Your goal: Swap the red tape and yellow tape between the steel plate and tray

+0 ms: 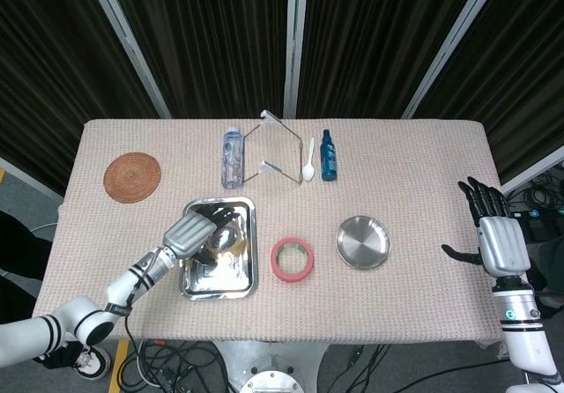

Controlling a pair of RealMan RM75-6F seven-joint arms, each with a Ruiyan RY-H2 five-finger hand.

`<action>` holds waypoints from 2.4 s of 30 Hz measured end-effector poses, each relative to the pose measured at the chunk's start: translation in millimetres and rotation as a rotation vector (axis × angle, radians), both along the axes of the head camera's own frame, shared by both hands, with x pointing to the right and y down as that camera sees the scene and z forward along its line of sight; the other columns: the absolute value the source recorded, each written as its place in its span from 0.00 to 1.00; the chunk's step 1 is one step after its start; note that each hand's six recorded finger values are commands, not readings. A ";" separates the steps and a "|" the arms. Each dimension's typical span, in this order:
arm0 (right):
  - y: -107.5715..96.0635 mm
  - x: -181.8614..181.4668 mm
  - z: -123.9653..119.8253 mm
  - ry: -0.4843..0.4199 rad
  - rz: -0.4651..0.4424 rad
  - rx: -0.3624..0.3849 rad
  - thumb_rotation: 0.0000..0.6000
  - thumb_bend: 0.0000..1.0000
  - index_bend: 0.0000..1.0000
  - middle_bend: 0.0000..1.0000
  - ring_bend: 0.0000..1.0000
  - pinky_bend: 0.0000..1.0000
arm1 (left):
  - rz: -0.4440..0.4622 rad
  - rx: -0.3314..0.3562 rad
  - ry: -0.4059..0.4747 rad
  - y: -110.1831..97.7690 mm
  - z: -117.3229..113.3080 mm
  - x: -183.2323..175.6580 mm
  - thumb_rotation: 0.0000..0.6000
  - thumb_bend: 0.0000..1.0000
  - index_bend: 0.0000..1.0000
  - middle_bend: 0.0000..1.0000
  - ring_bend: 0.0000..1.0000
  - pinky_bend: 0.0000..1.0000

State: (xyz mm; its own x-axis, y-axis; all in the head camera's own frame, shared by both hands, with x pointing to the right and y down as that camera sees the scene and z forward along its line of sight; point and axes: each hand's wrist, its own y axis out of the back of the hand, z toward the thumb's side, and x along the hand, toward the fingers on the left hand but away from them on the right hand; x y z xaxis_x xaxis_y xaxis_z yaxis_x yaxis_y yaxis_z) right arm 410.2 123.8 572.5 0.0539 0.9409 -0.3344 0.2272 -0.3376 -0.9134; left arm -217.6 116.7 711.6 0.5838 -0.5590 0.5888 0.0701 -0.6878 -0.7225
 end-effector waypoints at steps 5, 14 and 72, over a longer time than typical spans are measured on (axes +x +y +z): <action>0.4 3.7 0.4 -0.001 0.006 0.007 1.00 0.00 0.00 0.00 0.00 0.00 | 0.015 -0.005 -0.027 -0.5 4.8 1.2 1.00 0.15 0.18 0.23 0.04 0.18; 1.5 12.2 -0.4 -0.005 0.030 0.016 1.00 0.00 0.00 0.00 0.00 0.00 | 0.023 0.080 -0.003 -19.4 -8.0 17.4 1.00 0.21 0.29 0.32 0.14 0.26; 13.1 55.9 -21.3 -0.034 0.144 0.081 1.00 0.00 0.00 0.00 0.00 0.00 | 0.388 0.105 0.256 35.9 -49.9 120.9 1.00 0.11 0.09 0.11 0.04 0.21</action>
